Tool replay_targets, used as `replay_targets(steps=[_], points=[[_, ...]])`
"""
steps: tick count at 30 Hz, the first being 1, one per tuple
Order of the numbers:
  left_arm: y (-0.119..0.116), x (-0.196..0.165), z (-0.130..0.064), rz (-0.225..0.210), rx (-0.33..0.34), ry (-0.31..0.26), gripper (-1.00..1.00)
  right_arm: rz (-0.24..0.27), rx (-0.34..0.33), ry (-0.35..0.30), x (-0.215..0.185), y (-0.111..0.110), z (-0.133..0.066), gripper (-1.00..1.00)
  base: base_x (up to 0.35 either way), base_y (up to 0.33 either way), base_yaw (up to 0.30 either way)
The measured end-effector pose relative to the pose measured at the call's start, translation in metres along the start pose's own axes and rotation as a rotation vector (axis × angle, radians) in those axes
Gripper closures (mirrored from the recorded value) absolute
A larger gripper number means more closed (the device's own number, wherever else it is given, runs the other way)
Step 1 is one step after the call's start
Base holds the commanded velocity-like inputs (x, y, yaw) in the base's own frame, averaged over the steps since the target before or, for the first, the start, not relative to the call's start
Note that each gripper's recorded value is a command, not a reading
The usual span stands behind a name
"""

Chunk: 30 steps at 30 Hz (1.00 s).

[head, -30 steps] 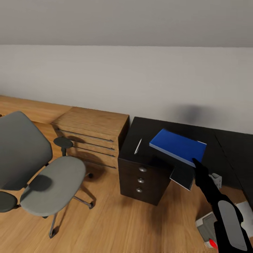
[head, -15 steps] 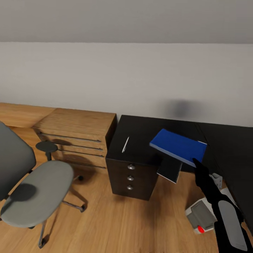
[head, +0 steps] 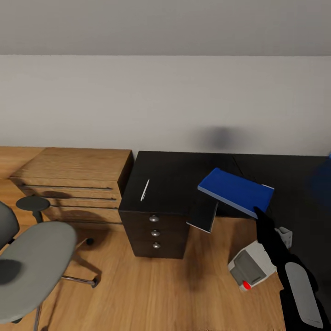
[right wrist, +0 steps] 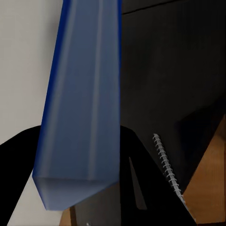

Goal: In the bedroom, organize the workspace by keeping the computer under the desk, ensuring the monitor is on the desk, placing the keyboard on the desk next to the monitor, placing the mouse on the desk next to the keyboard, moving the folder from the swivel chair onto the desk next to the mouse, stacking the notebook on top of the folder with the pen on top of the notebook, and positioning the swivel chair next to the desk.

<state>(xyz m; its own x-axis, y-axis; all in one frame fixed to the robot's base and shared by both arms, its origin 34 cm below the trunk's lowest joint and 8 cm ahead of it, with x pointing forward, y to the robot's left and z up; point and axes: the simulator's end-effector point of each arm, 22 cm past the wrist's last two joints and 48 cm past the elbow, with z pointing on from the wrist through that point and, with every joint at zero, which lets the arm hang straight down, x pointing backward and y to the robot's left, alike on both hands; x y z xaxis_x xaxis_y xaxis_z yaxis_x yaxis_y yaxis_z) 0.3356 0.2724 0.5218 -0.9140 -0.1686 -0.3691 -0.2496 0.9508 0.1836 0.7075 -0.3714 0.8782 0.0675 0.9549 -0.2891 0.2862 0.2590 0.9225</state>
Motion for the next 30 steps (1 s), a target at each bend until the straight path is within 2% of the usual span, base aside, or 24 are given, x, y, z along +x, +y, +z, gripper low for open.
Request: replay_targets(steps=[13, 24, 30], points=[[0.001, 0.002, 0.000, 0.002, -0.002, 0.003, -1.00, 0.002, 0.000, -0.020, -0.003, 0.000, 0.000, 1.00, 0.000, 0.000, -0.278], [-0.010, 0.006, -0.003, -0.001, 0.010, 0.011, -1.00, 0.002, -0.002, -0.022, -0.005, 0.001, -0.001, 1.00, 0.000, 0.000, -0.276], [-0.010, 0.007, -0.003, -0.001, 0.010, 0.012, -1.00, 0.008, -0.012, -0.008, -0.001, 0.004, 0.000, 1.00, 0.000, 0.000, -0.091]])
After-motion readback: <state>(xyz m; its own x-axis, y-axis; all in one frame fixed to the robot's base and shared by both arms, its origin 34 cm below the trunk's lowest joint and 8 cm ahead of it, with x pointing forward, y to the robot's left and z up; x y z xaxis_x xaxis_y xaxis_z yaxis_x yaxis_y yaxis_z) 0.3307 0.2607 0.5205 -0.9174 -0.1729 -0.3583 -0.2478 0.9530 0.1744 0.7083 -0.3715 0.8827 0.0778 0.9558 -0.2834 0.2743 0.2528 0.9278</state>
